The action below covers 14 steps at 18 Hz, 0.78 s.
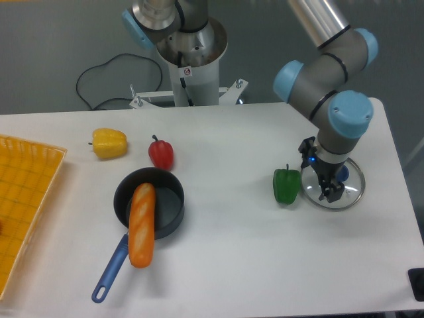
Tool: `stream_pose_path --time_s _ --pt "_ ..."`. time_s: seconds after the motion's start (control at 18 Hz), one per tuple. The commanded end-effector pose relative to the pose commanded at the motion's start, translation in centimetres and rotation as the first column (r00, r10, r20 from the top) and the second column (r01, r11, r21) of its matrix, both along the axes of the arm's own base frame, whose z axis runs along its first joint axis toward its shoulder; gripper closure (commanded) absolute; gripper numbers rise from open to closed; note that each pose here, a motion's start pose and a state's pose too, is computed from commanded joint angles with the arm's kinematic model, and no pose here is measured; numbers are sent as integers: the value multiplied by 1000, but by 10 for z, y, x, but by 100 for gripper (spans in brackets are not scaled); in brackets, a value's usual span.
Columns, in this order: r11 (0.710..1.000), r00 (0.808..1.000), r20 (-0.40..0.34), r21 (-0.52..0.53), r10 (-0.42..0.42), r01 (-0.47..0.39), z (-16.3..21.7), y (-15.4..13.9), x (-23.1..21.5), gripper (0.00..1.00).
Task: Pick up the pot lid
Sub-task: 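Lower the open gripper over the blue knob of the glass lid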
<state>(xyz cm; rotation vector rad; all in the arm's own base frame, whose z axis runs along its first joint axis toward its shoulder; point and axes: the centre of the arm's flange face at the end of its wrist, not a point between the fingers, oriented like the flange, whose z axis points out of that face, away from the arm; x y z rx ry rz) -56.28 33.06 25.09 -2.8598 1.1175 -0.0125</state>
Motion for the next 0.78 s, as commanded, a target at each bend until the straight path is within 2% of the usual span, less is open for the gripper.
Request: stream_pose_path --time_s 0.17,0.33,0.78 --pt "1000 1000 -2 -4 1 -2 0 -4 -3 0" --pt "998 998 7 -5 -57 57 -9 -12 -4 0" --pt "998 998 -21 -36 -53 52 -7 -21 -10 0"
